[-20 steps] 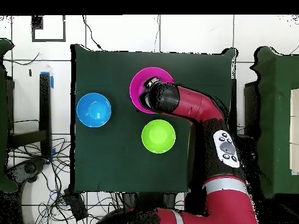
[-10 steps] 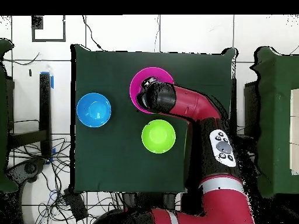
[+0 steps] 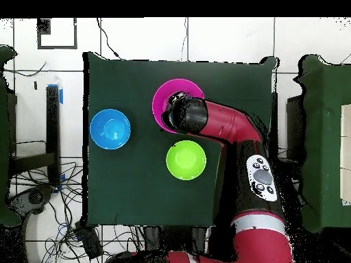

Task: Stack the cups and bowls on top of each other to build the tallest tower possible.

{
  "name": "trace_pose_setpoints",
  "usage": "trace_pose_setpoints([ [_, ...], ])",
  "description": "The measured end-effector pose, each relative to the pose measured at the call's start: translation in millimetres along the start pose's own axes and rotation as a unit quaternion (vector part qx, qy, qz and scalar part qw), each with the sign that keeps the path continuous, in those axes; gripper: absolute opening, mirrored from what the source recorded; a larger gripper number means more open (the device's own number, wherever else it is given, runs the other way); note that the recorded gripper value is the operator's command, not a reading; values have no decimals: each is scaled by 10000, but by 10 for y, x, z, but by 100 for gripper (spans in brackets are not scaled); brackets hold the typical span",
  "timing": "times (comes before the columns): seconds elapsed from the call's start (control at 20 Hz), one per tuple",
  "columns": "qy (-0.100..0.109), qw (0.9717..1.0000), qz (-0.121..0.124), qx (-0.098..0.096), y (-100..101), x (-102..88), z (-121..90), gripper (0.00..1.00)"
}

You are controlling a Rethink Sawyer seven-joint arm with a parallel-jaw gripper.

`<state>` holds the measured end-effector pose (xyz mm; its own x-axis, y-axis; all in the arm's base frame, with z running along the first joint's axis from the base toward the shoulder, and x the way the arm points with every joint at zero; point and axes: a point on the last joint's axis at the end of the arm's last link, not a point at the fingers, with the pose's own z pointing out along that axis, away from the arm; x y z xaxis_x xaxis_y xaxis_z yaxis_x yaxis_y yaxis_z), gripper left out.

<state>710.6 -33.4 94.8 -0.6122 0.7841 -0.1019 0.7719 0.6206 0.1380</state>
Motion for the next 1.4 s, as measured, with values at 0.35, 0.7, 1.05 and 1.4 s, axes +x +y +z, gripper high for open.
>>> trace_pose_setpoints([
  [0.35,-6,9997,-35,223,0,-79,-157,100],
  [0.7,-103,9997,0,240,-4,-167,-290,100],
  [1.05,-71,9997,70,204,16,-172,-294,100],
  [1.4,-19,9998,131,166,43,-160,-279,100],
])
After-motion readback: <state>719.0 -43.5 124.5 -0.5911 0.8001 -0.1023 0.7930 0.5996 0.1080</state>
